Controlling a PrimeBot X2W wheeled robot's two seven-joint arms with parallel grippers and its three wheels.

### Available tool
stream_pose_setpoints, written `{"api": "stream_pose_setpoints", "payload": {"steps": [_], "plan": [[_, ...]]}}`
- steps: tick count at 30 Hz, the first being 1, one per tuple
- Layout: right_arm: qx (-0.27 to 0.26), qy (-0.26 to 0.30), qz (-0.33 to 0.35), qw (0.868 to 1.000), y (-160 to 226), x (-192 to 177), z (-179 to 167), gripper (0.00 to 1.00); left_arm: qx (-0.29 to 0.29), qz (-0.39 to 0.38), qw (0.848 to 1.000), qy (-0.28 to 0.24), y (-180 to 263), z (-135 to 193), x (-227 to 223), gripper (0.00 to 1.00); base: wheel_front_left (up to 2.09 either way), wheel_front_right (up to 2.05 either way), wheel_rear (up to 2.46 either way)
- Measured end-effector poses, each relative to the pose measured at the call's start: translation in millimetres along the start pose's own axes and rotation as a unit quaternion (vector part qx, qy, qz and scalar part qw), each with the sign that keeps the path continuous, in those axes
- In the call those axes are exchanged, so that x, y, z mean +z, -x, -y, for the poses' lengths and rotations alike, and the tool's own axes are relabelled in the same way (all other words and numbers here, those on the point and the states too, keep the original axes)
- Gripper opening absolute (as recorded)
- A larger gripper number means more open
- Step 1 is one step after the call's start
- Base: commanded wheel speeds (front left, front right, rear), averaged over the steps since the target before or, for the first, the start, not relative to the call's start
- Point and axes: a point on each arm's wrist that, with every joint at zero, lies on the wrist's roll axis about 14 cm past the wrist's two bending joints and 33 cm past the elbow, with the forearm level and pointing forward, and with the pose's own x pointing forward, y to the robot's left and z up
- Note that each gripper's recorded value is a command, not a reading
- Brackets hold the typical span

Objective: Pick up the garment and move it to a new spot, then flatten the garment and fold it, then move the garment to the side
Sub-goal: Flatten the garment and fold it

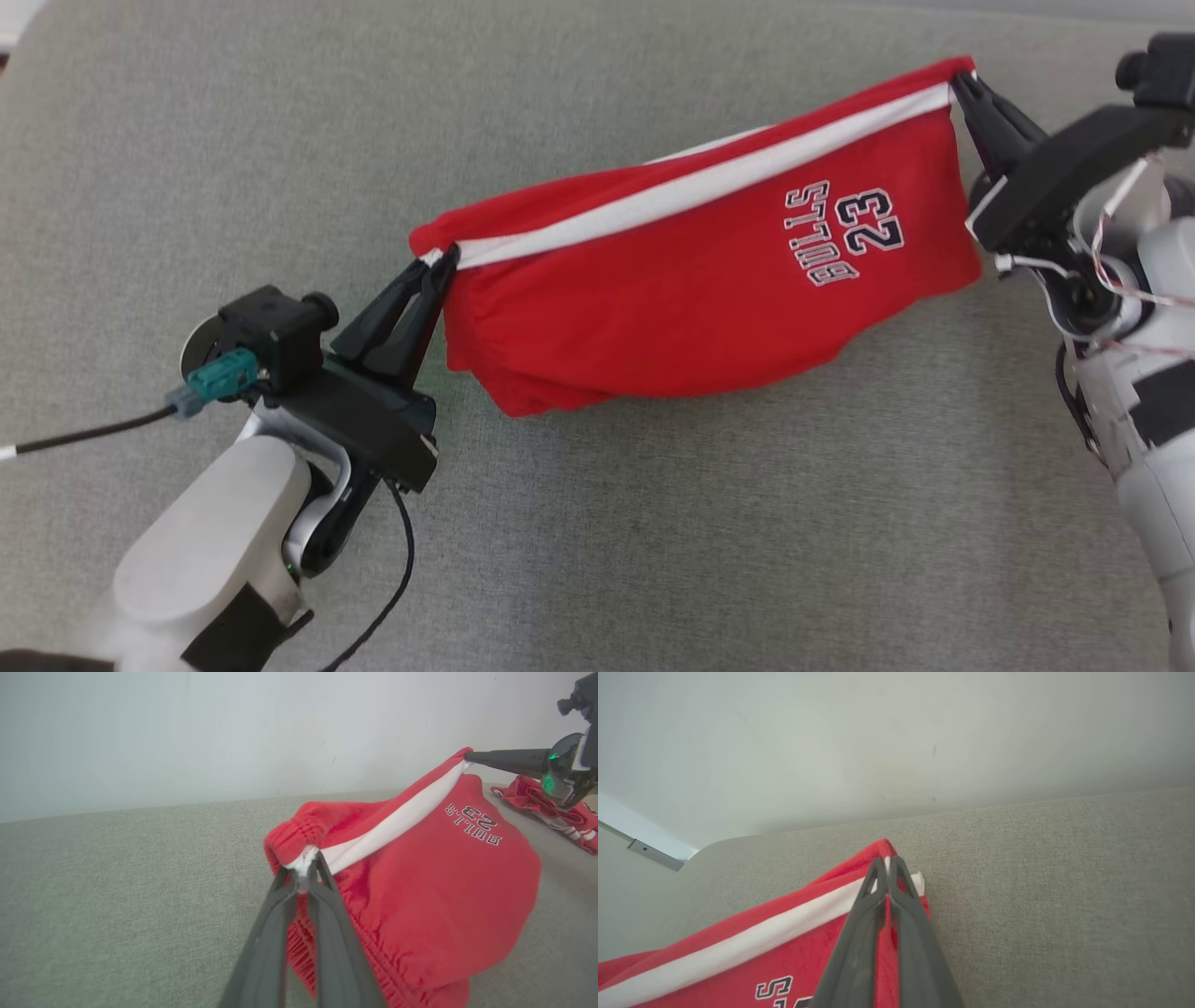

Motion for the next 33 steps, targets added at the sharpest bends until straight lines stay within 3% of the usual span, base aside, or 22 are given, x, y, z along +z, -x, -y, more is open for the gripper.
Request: {"api": "stream_pose_setpoints", "payload": {"steps": [13, 14, 15, 16, 17, 25, 33], "plan": [[-0.007, 0.021, -0.044, 0.999, -45, -37, 3, 0.0, 0.013, -0.046, 0.999, 0.006, -12, -14, -32, 0.0, 0.0, 0.0, 0.0], [-0.007, 0.023, -0.044, 0.999, -45, -37, 3, 0.0, 0.013, -0.047, 0.999, 0.005, -12, -14, -32, 0.17, 0.0, 0.0, 0.0], [-0.007, 0.026, -0.042, 0.999, -45, -37, 2, 0.36, 0.014, -0.047, 0.999, 0.004, -12, -14, -32, 0.97, 0.0, 0.0, 0.0], [-0.007, 0.027, -0.039, 0.999, -43, -36, 2, 0.86, 0.014, -0.047, 0.999, 0.003, -11, -15, -31, 1.0, 0.0, 0.0, 0.0], [-0.008, 0.025, -0.036, 0.999, -42, -34, 2, 1.0, 0.015, -0.044, 0.999, 0.001, -11, -15, -29, 1.0, 0.0, 0.0, 0.0], [-0.002, 0.034, 0.0, 0.999, -23, -17, -6, 1.0, 0.038, -0.008, 0.999, -0.004, 5, -20, -6, 1.0, 0.0, 0.0, 0.0], [-0.017, 0.051, 0.002, 0.999, 17, -30, 7, 1.0, 0.085, 0.046, 0.995, -0.011, 44, -24, 16, 1.0, 0.0, 0.0, 0.0]]}}
